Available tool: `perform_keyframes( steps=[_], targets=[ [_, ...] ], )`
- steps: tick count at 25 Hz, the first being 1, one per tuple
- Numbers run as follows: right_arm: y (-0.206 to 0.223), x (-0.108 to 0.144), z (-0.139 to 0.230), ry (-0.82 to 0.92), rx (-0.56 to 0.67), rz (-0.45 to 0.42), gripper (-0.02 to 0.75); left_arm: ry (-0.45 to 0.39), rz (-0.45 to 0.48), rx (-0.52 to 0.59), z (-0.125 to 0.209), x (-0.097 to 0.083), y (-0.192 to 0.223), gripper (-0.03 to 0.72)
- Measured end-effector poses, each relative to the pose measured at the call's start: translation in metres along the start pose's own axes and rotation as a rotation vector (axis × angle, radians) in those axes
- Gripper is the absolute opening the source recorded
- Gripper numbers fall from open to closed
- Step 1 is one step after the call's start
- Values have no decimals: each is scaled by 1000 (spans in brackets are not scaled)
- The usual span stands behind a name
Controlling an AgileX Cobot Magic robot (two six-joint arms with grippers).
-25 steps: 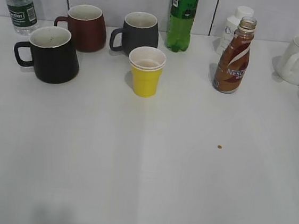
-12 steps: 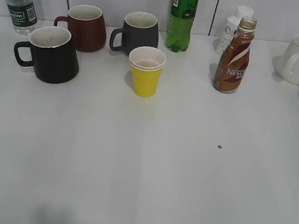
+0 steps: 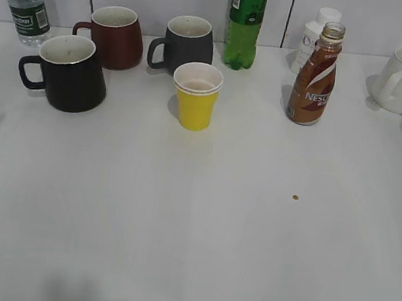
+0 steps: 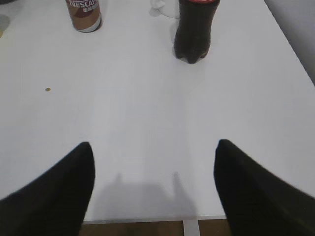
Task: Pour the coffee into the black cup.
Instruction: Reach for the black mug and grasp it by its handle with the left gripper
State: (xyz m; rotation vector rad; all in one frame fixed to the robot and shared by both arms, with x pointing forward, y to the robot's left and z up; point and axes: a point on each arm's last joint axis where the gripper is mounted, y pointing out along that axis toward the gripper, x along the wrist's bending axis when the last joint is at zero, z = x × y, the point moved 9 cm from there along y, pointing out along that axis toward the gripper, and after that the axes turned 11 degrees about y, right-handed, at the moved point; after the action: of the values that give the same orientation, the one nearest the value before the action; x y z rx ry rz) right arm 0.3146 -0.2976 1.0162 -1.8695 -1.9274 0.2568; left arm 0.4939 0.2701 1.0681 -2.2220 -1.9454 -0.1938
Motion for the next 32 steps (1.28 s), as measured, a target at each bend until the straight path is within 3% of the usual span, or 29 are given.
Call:
perform_keyframes(
  steps=[13, 25, 32],
  targets=[
    [0, 0, 0, 0, 0, 0, 589, -12, 61, 204, 90, -22, 53, 577],
    [0, 0, 0, 0, 0, 0, 589, -24, 64, 143, 112, -30, 80, 544],
    [0, 0, 0, 0, 0, 0, 589, -50, 43, 171, 136, -30, 94, 542]
  ],
)
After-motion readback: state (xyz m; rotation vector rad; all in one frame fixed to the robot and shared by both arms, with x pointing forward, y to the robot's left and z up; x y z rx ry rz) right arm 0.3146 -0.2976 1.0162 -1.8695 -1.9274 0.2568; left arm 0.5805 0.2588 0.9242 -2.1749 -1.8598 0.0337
